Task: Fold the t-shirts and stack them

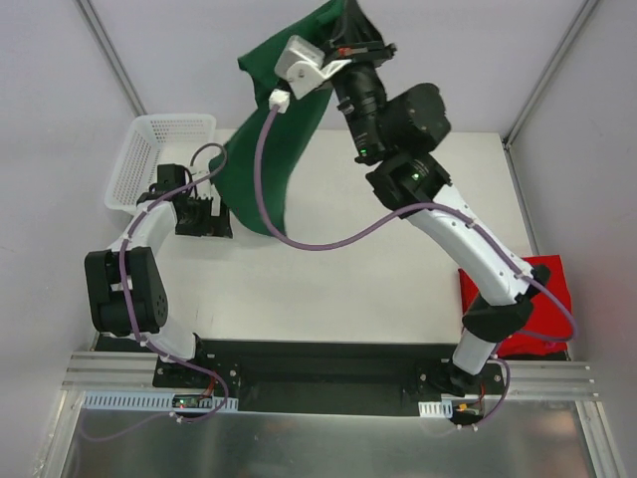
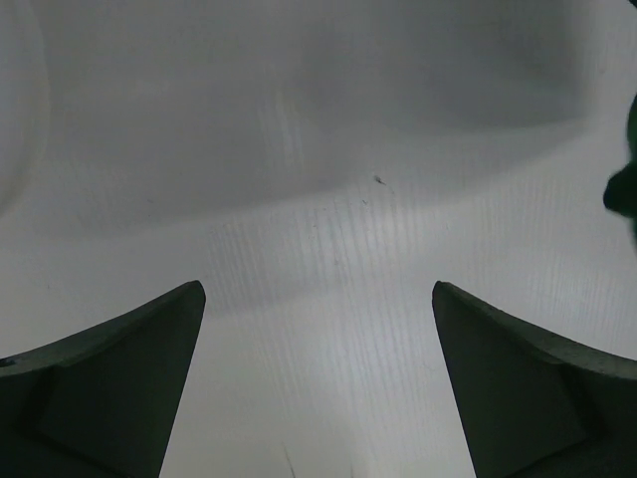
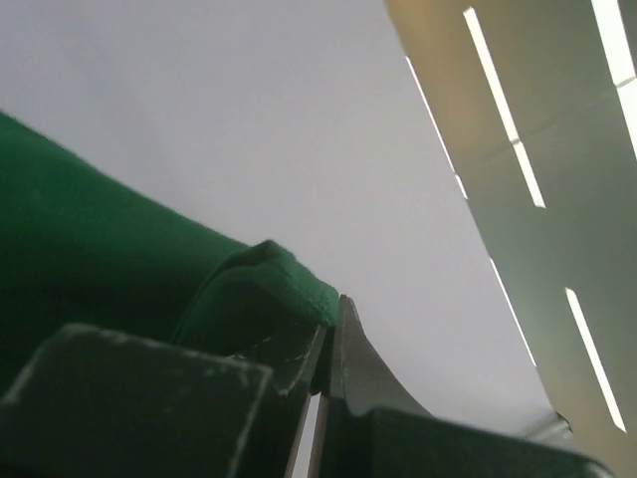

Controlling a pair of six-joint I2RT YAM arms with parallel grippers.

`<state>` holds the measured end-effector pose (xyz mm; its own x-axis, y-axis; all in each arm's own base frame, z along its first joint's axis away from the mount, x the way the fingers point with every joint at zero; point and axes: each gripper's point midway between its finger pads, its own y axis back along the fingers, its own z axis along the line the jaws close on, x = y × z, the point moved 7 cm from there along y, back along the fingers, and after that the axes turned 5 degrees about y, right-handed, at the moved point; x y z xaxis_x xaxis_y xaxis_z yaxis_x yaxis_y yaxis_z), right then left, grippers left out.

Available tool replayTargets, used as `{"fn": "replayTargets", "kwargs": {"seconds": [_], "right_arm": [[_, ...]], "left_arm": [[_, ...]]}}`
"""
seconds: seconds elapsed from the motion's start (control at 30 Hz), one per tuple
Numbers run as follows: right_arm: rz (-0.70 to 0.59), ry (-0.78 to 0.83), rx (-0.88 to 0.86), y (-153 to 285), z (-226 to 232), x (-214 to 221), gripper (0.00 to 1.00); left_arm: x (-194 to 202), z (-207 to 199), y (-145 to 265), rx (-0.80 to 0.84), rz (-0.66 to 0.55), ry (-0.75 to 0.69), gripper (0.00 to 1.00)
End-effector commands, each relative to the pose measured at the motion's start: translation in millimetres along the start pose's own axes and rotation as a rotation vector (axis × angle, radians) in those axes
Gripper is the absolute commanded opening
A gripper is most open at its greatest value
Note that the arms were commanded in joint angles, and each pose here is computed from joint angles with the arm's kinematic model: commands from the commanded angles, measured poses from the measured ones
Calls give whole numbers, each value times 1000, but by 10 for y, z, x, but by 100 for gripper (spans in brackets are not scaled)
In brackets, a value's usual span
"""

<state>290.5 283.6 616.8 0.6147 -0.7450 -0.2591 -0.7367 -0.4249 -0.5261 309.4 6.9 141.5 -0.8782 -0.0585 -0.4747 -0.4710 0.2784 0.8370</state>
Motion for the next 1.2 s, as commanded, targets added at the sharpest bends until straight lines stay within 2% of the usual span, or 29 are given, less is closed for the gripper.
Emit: {"fn": "replayTargets", "kwargs": {"seconds": [0.0,0.03,0.07,0.1,0.17,0.2,0.23,0.3,0.37,0.5,0.57,0.63,0.67,0.7,0.73,0.77,0.8,0.83,0.87,0.9,0.93,1.0,1.1,1.17], "right_arm": [[47,-38,282,248,-857,189,1],[89,-19,269,308,-845,276,1],[130,44,196,304,-563,389,1],[160,104,170,338,-455,474,9],[239,200,119,460,-357,674,36],[267,302,29,503,-55,773,59],[308,342,6,556,-7,855,77],[384,446,-60,627,148,1025,97],[499,600,-120,681,175,1218,96],[574,727,-215,760,201,1407,96],[602,641,-151,749,-12,1388,96],[661,623,-278,775,69,1461,96],[699,471,-222,785,-150,1452,96],[727,499,-396,879,21,1528,96],[730,455,-455,908,64,1551,96],[769,295,-429,980,-5,1581,96],[799,302,-586,1162,118,1646,96],[778,222,-669,1242,228,1664,96],[834,210,-821,1463,351,1777,96],[895,103,-858,1599,467,1823,96],[884,18,-959,1705,620,1836,96],[1011,-97,-1148,2071,864,1977,96],[1022,-352,-1535,2496,1204,1884,96],[1030,-488,-1720,2685,1244,1770,96]], "left_arm": [[3,-68,57,34,-29,-12,99],[3,-79,47,41,-26,-6,99],[-12,-82,51,47,-29,-4,99],[-18,-94,49,57,-31,0,99],[-31,-110,46,70,-32,-2,100],[-31,-117,47,77,-32,-2,99],[-29,-119,49,84,-32,-4,99],[-28,-118,54,85,-34,-18,99],[-4,-116,53,84,-30,-31,100],[-23,-112,124,70,-50,-76,99],[-48,-130,167,73,-60,-92,99],[-67,-142,210,72,-71,-103,99],[-81,-144,229,72,-78,-105,99],[-81,-154,245,75,-81,-105,99],[-83,-162,252,75,-84,-106,99],[-81,-163,259,77,-86,-104,99],[-81,-172,263,81,-88,-107,100],[-70,-167,263,80,-86,-107,99],[-57,-170,257,81,-81,-106,99],[-55,-166,254,80,-81,-111,99],[-49,-153,249,73,-79,-110,99],[-38,-144,231,72,-73,-112,99],[-42,-145,215,75,-67,-108,99],[-53,-150,210,79,-67,-104,99]]}}
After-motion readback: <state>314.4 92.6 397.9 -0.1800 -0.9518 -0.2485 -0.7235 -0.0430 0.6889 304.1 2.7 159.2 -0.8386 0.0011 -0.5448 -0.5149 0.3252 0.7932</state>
